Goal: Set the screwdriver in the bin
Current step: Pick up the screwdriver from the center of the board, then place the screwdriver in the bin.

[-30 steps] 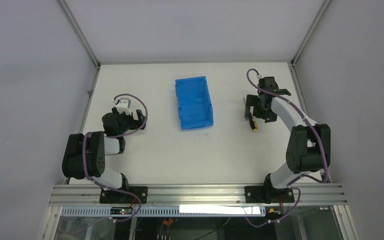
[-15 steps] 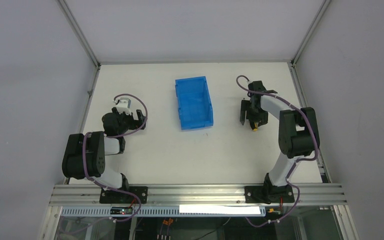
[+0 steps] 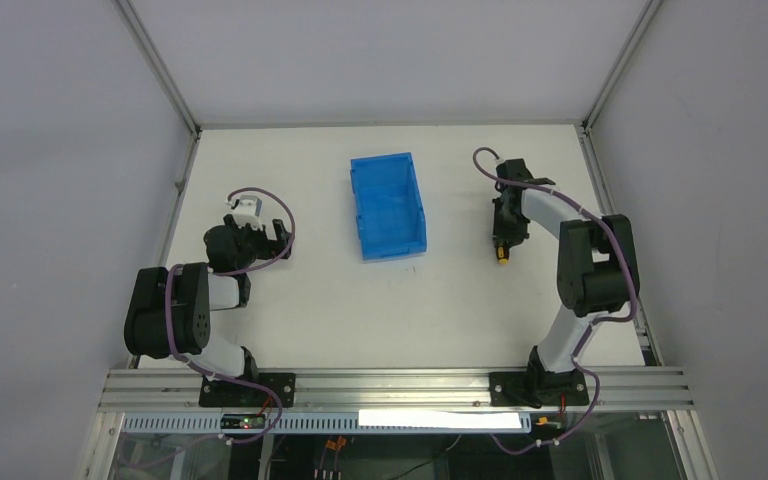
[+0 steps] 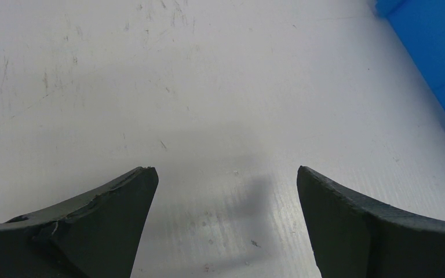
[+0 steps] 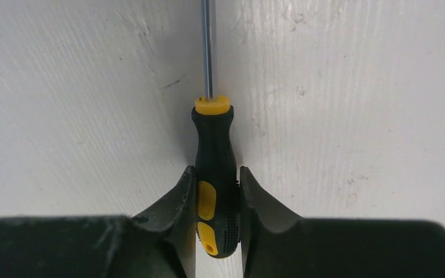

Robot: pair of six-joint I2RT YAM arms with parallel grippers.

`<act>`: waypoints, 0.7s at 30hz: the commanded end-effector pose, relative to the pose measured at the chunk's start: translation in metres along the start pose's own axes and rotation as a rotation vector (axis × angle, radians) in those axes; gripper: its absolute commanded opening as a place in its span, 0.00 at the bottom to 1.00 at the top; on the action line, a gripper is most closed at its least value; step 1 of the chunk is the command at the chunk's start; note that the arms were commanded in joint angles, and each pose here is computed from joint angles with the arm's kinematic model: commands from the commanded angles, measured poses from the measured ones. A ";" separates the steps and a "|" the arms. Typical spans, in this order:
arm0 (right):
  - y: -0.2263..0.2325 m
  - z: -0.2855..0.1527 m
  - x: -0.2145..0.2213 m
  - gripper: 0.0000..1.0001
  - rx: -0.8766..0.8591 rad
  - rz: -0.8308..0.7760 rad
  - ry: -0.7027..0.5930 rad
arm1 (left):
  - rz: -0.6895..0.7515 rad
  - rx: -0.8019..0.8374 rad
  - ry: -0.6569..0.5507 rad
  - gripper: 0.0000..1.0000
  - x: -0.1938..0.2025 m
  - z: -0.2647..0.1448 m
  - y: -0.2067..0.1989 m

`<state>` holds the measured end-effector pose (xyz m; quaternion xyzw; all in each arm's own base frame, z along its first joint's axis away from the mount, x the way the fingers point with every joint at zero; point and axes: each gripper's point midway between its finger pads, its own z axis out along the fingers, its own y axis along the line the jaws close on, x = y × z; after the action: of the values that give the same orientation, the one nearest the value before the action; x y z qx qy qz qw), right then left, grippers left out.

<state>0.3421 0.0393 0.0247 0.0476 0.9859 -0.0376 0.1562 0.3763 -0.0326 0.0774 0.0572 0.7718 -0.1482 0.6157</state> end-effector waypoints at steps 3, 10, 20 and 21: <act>-0.009 -0.062 -0.032 0.05 0.007 0.017 -0.140 | 0.027 0.008 -0.038 0.99 -0.012 0.000 0.002; -0.014 -0.119 -0.053 0.02 -0.004 0.033 -0.240 | 0.027 0.009 -0.037 0.99 -0.011 0.000 0.002; -0.027 -0.207 -0.089 0.01 0.009 0.047 -0.393 | 0.026 0.008 -0.037 0.99 -0.011 0.000 0.002; -0.030 -0.218 -0.094 0.01 0.018 0.049 -0.415 | 0.027 0.008 -0.038 0.99 -0.012 0.000 0.002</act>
<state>0.3648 0.0335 0.2073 0.0612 0.9497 -0.0320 0.3056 0.3763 -0.0325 0.0774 0.0571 0.7719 -0.1480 0.6157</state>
